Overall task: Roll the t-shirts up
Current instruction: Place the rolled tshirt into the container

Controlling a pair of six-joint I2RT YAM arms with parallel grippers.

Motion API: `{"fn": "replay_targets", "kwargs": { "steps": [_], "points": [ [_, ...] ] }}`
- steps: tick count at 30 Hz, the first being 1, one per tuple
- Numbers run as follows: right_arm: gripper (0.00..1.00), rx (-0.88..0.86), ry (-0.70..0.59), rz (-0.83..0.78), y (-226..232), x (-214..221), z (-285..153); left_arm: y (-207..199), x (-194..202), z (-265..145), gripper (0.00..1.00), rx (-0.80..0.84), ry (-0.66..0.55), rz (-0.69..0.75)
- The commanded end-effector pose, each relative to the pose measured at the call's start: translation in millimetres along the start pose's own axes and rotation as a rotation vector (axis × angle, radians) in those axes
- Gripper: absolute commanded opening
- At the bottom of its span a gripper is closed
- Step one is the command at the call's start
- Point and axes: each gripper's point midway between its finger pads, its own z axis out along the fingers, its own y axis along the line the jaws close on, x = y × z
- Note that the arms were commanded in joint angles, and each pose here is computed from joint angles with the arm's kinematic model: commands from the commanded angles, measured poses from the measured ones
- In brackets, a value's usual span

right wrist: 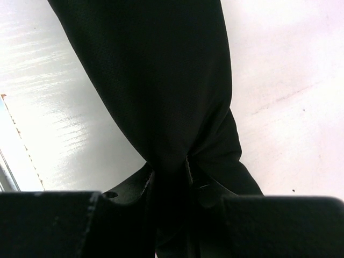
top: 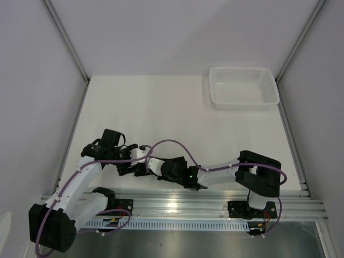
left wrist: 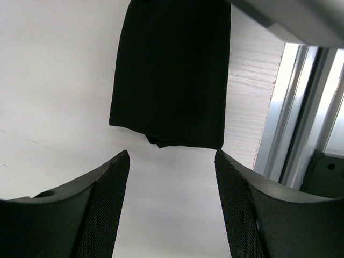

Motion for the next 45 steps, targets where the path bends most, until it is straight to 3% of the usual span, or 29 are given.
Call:
{"fn": "replay_targets", "kwargs": {
  "steps": [1,4,8,13,22,27,45],
  "points": [
    [0.02,-0.051,0.033,0.072,11.9,17.8,-2.9,9.3,-11.2,6.3,0.68,-0.022,-0.051,0.015],
    [0.03,-0.036,0.055,0.061,8.5,23.4,-4.7,-0.9,-11.5,10.4,0.70,0.040,-0.049,-0.103],
    [0.01,-0.024,0.076,0.083,3.1,27.1,-7.5,15.0,-7.1,10.8,0.70,-0.003,-0.010,-0.220],
    [0.00,-0.001,0.119,0.122,-6.0,36.7,-10.7,30.2,-25.4,-0.4,0.70,-0.032,-0.075,-0.290],
    [0.00,0.088,0.145,0.125,-35.0,33.5,-22.2,60.4,-29.7,-19.6,0.70,-0.158,-0.079,-0.296],
    [0.00,0.182,0.238,0.092,-61.7,55.3,-30.3,65.0,-27.4,-19.9,0.69,-0.182,-0.075,-0.303],
    [0.00,0.327,0.332,0.299,-140.7,111.8,-51.8,69.3,-25.9,-15.7,0.69,-0.188,-0.077,-0.296]
  ]
}}
